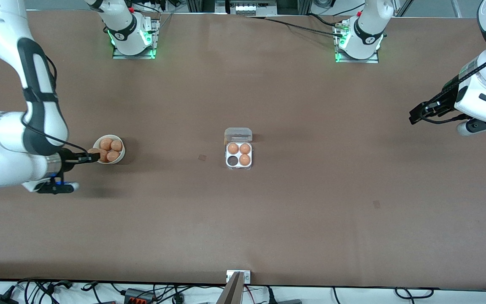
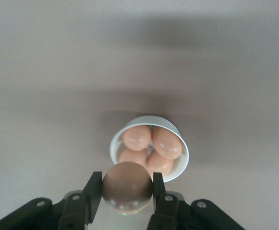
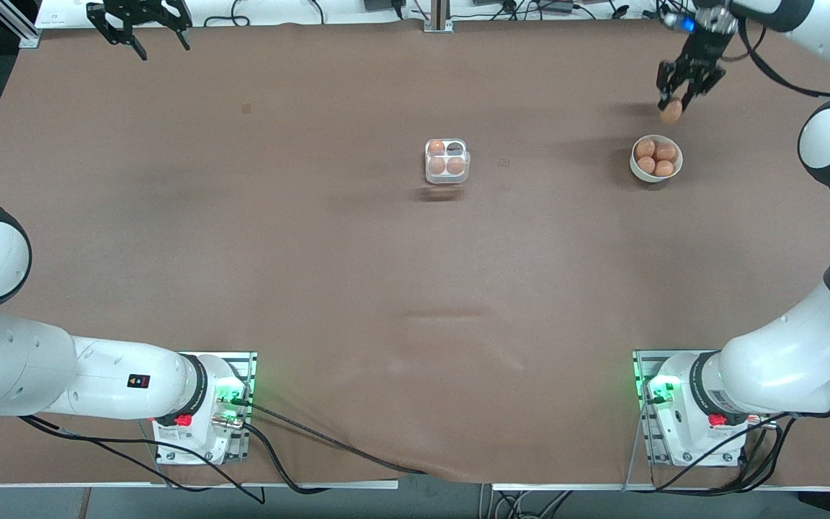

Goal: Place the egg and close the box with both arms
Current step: 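Lift the egg and carry it over the empty box slot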

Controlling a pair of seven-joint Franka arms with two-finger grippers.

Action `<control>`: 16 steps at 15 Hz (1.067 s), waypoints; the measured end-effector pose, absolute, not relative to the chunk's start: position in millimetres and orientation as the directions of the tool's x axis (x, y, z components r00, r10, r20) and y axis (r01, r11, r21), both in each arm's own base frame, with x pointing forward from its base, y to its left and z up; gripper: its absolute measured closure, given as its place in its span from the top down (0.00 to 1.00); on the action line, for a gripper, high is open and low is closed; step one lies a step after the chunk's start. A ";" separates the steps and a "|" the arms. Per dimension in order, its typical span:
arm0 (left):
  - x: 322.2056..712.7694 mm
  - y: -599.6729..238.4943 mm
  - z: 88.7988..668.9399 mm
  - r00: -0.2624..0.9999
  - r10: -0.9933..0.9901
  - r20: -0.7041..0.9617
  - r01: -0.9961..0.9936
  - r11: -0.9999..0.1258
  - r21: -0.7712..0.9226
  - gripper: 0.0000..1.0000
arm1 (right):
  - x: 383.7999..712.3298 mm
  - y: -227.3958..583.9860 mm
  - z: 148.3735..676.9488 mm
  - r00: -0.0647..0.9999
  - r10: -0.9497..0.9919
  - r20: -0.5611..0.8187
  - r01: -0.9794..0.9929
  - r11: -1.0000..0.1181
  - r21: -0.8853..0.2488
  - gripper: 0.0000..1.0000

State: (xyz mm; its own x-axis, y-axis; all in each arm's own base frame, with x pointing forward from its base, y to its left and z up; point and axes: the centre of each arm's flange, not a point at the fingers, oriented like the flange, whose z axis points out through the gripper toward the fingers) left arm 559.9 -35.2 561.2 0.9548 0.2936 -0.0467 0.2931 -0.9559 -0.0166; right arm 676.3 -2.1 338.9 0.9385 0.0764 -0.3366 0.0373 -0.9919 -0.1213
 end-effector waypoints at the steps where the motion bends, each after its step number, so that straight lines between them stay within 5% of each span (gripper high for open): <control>1: 559.9 -34.8 561.2 0.955 0.294 -0.047 0.294 -0.956 -0.017 0.59 | 682.1 14.5 358.3 0.947 0.104 -0.305 0.067 -0.989 -0.130 0.47; 6: 559.8 -33.3 561.5 0.954 0.296 -0.048 0.296 -0.955 -0.017 0.11 | 688.6 167.3 385.0 0.953 0.277 -0.125 0.261 -0.956 -0.132 0.47; 9: 559.4 -33.2 562.2 0.954 0.297 -0.051 0.296 -0.955 -0.018 0.02 | 680.2 243.8 380.7 0.952 0.304 -0.039 0.297 -0.947 -0.124 0.47; 16: 559.3 -32.8 562.6 0.953 0.297 -0.052 0.297 -0.955 -0.019 0.01 | 657.1 348.9 345.9 0.984 0.176 0.039 0.180 -0.974 -0.140 0.47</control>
